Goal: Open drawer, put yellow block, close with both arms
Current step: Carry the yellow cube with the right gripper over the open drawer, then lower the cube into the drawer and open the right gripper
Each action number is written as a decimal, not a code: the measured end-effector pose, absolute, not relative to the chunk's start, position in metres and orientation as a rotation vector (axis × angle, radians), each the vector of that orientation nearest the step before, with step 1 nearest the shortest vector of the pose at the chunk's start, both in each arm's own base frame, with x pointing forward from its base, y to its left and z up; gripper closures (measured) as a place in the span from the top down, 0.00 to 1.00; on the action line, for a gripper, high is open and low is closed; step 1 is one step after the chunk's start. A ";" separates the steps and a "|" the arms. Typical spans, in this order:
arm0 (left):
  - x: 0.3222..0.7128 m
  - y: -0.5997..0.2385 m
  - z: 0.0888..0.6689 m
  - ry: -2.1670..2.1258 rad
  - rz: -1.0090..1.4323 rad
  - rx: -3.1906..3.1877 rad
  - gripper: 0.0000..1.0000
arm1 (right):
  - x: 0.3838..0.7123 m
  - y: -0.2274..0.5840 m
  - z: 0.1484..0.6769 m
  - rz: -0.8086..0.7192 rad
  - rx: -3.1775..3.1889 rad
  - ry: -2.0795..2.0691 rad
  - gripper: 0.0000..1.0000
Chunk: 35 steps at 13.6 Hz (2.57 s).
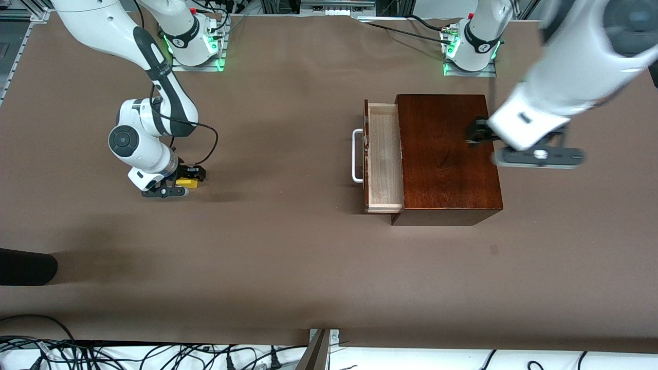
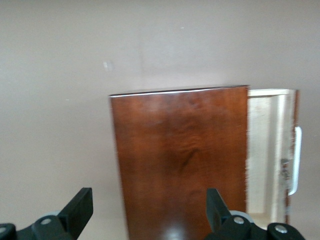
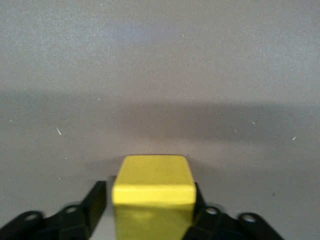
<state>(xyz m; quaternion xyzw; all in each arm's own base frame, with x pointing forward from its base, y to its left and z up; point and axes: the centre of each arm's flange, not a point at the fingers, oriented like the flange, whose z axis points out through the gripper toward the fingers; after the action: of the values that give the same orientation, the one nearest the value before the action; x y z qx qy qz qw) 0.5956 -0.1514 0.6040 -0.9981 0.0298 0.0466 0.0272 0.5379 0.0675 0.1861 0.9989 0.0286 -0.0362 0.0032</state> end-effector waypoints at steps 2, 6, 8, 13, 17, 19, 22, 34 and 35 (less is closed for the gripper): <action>0.594 -0.106 0.611 0.101 0.088 -3.089 1.00 | 0.539 0.067 0.187 -0.106 3.132 0.093 0.56; 0.588 -0.049 0.609 -0.016 -0.023 -3.117 1.00 | 0.563 0.079 0.226 -0.132 3.139 0.148 0.56; 0.586 -0.040 0.607 -0.039 -0.011 -3.116 1.00 | 0.588 0.103 0.280 -0.193 3.145 0.230 0.56; 0.586 -0.030 0.607 -0.051 -0.012 -3.115 1.00 | 0.613 0.214 0.413 -0.129 3.111 0.543 0.56; 0.587 0.004 0.607 -0.019 -0.007 -3.116 1.00 | 0.572 0.346 0.455 -0.074 3.017 0.919 0.56; 0.587 0.005 0.606 -0.013 -0.006 -3.117 1.00 | 0.538 0.413 0.461 -0.022 2.925 1.118 0.56; 0.587 0.002 0.606 -0.007 -0.005 -3.117 1.00 | 0.505 0.497 0.469 0.072 2.775 1.468 0.56; 0.587 -0.016 0.606 0.028 -0.006 -3.120 1.00 | 0.416 0.655 0.396 0.322 2.277 2.073 0.56; 0.587 -0.017 0.606 0.031 -0.006 -3.120 1.00 | 0.416 0.658 0.388 0.333 2.256 2.088 0.56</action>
<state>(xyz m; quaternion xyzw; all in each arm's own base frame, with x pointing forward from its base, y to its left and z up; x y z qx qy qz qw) 0.5865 -0.0175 0.6060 -0.9999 0.0098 -0.0019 0.0107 0.4161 0.6577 0.3882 0.7294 0.6751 0.1078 0.0250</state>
